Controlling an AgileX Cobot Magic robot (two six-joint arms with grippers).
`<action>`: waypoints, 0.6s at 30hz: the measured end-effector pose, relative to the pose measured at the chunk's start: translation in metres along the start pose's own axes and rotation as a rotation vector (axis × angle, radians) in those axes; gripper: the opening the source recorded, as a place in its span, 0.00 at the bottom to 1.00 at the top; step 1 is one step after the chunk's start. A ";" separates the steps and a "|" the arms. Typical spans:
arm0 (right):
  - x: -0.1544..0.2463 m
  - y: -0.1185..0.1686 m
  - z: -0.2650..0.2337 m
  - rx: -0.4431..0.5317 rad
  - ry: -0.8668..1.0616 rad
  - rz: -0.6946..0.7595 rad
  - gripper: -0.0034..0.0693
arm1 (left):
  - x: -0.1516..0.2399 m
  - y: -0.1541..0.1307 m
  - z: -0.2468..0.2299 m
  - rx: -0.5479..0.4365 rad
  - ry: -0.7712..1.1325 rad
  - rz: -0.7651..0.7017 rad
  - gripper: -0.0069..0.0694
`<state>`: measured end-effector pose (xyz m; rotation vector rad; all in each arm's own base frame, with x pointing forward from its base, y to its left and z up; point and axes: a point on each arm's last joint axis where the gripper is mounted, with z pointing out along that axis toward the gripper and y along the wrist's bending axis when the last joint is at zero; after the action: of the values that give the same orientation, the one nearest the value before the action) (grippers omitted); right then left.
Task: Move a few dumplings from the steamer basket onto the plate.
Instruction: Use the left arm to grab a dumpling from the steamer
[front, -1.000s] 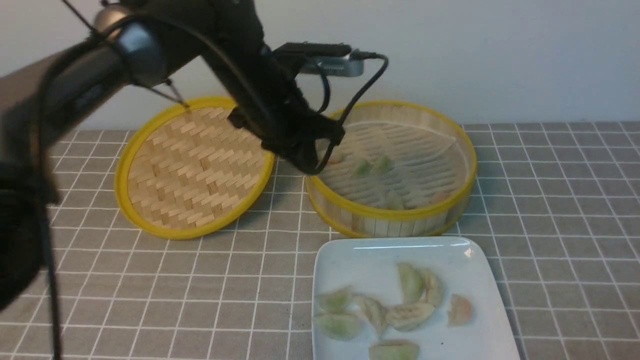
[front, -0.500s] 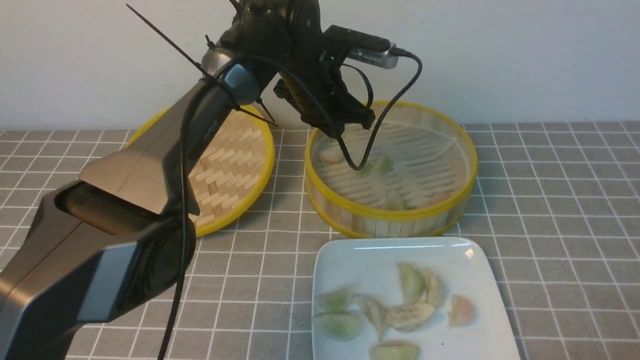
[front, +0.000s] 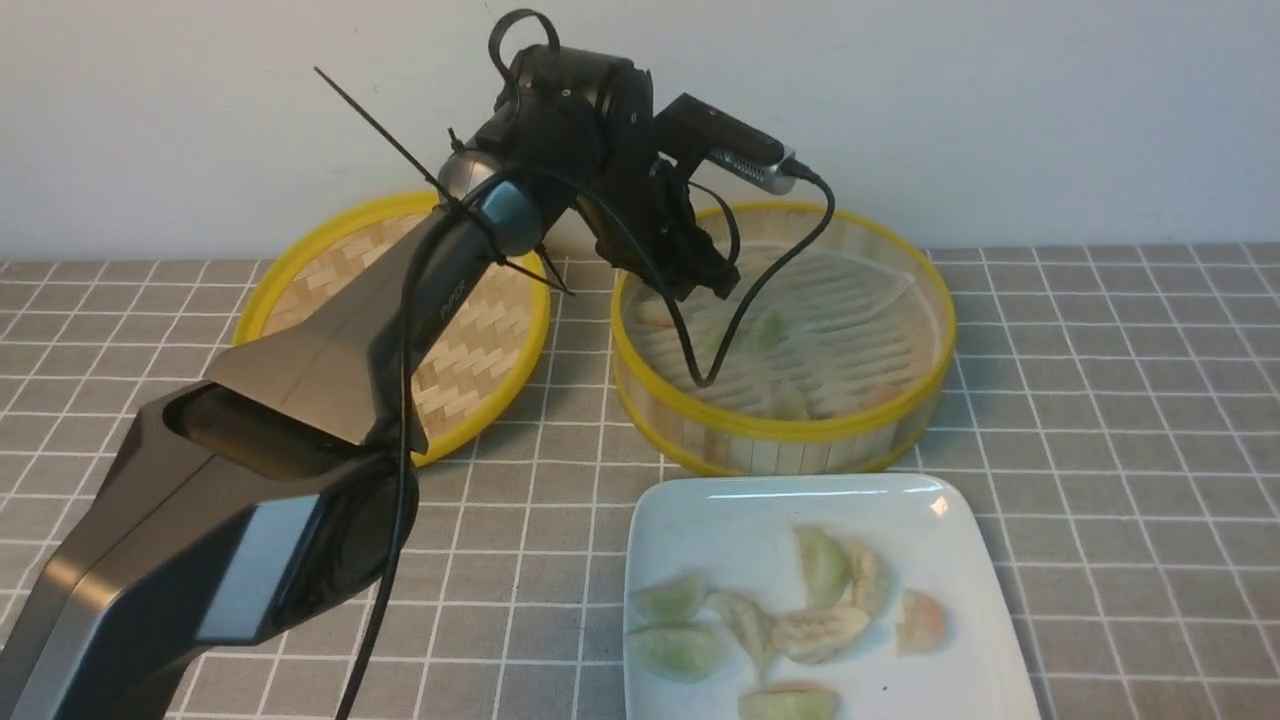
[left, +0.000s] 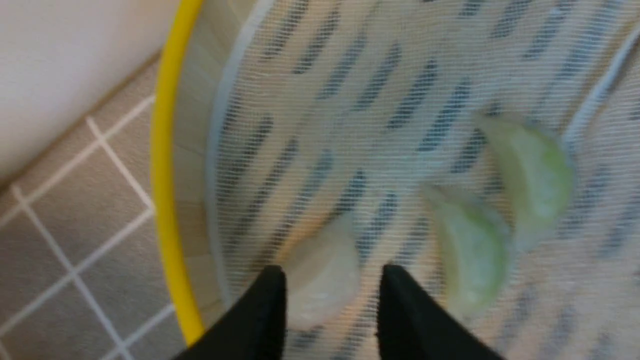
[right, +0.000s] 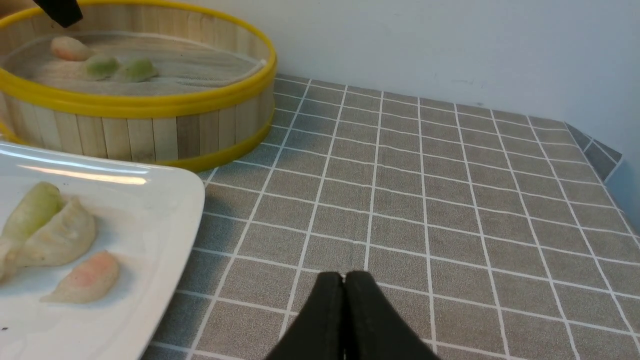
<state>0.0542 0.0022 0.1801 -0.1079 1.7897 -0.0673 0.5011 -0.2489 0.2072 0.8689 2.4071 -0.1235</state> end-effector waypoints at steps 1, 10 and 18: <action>0.000 0.000 0.000 0.000 0.000 0.000 0.03 | 0.000 0.000 0.000 -0.003 -0.002 0.001 0.47; 0.000 0.000 0.000 0.000 0.000 0.000 0.03 | 0.007 -0.002 0.023 -0.012 -0.001 0.022 0.71; 0.000 0.000 0.000 0.000 0.000 0.000 0.03 | 0.014 -0.005 0.039 -0.005 0.025 0.033 0.72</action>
<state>0.0542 0.0022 0.1801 -0.1079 1.7897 -0.0673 0.5082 -0.2550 0.1669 0.9131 2.4136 -0.0948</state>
